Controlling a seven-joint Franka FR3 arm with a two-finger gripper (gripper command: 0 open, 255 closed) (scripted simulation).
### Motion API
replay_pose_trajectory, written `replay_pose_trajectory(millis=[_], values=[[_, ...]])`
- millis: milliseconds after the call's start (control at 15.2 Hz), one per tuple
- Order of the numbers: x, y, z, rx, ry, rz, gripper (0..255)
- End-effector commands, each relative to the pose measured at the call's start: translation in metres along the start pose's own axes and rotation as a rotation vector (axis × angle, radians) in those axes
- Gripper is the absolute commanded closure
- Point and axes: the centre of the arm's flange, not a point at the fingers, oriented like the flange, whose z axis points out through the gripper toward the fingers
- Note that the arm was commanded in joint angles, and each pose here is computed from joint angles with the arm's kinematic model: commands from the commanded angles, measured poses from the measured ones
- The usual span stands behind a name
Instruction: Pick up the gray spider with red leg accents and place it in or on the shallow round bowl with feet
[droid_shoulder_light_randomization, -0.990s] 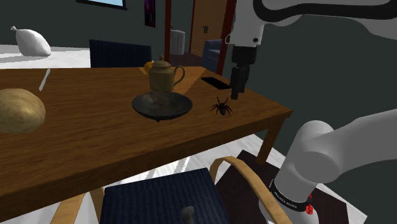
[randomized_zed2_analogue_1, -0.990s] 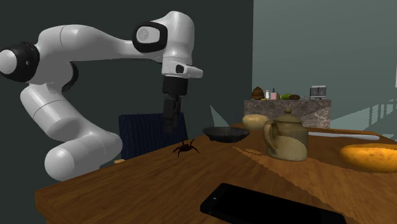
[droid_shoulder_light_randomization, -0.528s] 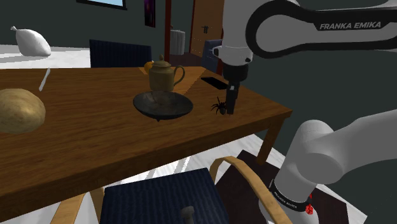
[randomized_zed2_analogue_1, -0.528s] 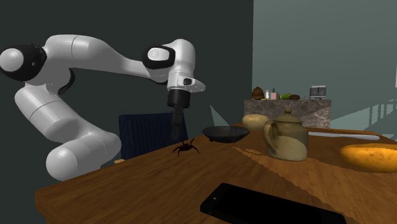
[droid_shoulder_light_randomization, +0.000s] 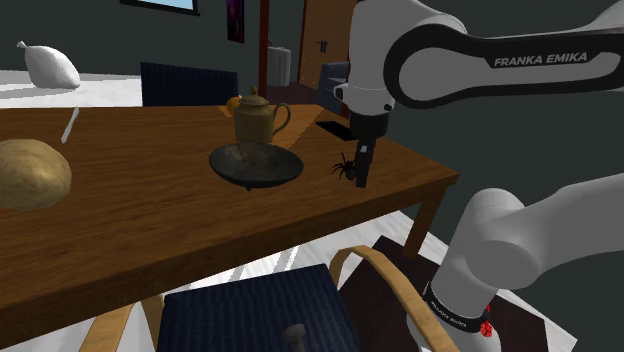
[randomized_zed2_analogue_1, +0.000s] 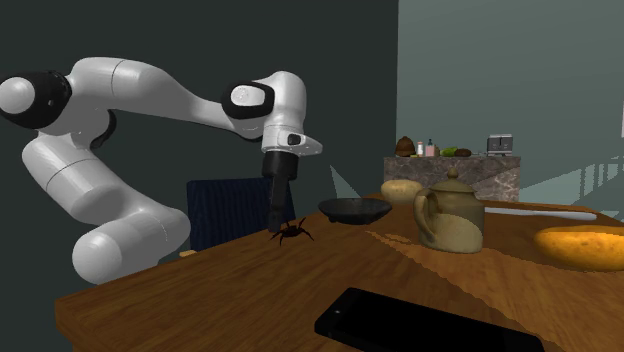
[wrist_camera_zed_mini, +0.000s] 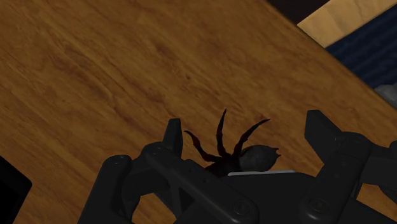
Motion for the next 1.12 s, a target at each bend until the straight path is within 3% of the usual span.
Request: replay_pose_trajectory(millis=[0, 132, 198, 726, 1056], values=[[0.0, 0.0, 0.0, 0.0, 0.0, 0.0, 0], [0.0, 0.0, 0.0, 0.0, 0.0, 0.0, 0], [0.0, 0.0, 0.0, 0.0, 0.0, 0.0, 255], [0.002, -0.004, 0.002, 0.0, 0.0, 0.0, 255], [-0.003, 0.005, -0.02, 0.0, 0.0, 0.0, 255]])
